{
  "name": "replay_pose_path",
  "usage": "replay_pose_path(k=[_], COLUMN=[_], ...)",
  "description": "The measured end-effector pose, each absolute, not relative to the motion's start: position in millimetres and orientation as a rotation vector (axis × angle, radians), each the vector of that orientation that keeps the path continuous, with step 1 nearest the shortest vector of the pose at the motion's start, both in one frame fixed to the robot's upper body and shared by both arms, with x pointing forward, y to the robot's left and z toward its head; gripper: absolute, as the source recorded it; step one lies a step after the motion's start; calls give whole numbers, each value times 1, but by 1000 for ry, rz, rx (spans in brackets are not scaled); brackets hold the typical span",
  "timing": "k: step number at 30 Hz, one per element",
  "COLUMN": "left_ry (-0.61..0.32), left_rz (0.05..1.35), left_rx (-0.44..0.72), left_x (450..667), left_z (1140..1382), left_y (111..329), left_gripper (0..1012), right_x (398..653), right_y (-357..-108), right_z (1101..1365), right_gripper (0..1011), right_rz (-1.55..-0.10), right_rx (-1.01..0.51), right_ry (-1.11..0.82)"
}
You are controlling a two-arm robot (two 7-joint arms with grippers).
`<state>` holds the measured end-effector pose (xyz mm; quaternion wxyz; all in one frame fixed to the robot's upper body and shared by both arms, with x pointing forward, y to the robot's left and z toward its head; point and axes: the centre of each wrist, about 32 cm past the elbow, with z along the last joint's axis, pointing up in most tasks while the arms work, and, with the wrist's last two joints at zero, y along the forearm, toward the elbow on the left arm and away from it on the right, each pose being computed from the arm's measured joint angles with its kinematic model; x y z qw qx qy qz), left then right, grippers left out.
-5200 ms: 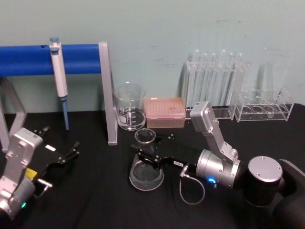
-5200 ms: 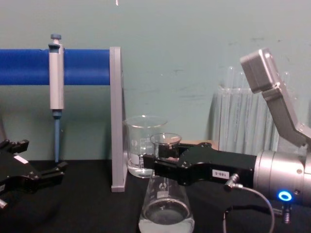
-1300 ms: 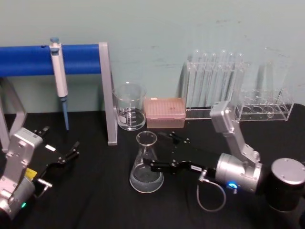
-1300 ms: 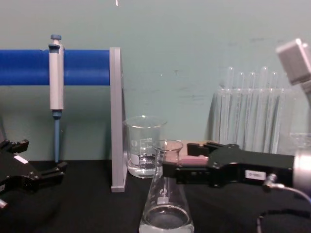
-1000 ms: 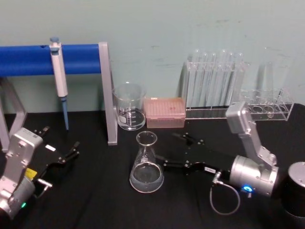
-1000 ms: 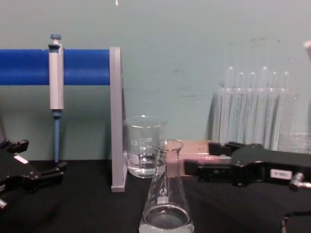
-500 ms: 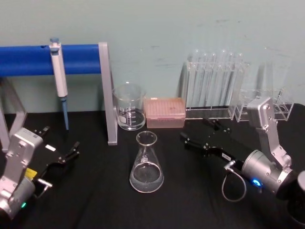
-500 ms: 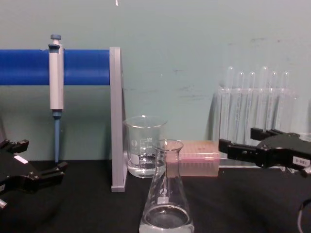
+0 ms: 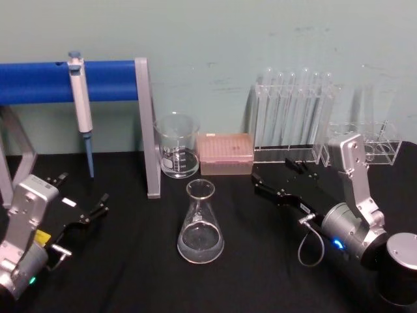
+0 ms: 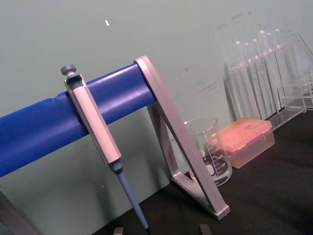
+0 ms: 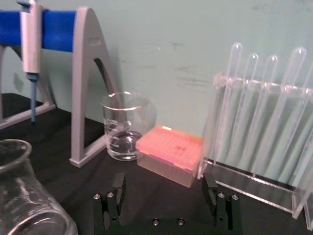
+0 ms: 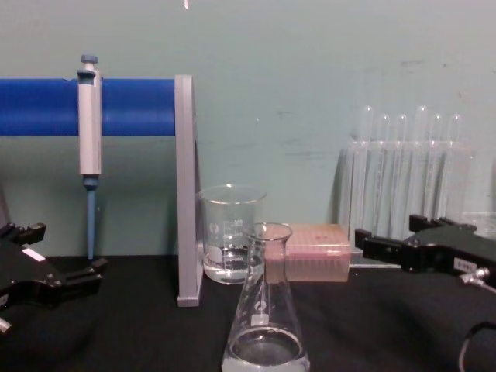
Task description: Grasp the erlenmeyer flask with one hand, shake it three times, then place it back.
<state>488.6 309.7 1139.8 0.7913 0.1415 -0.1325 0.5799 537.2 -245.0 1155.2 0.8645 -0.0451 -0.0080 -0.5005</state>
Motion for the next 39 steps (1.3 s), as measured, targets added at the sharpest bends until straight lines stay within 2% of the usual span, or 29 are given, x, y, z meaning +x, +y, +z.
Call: replay_pose_path(k=[11, 39], left_ry=[-285, -285], left_rz=[1248, 1248], left_rx=[304, 304], left_x=[489, 489], left_z=[1140, 1140], left_y=[310, 310], left_gripper=[1001, 1001], right_x=[546, 547], right_y=[-239, -239], right_z=[1145, 1145], right_gripper=[1000, 1000], right_rz=[-1082, -1075], right_rx=[-124, -130], right_ry=[23, 25])
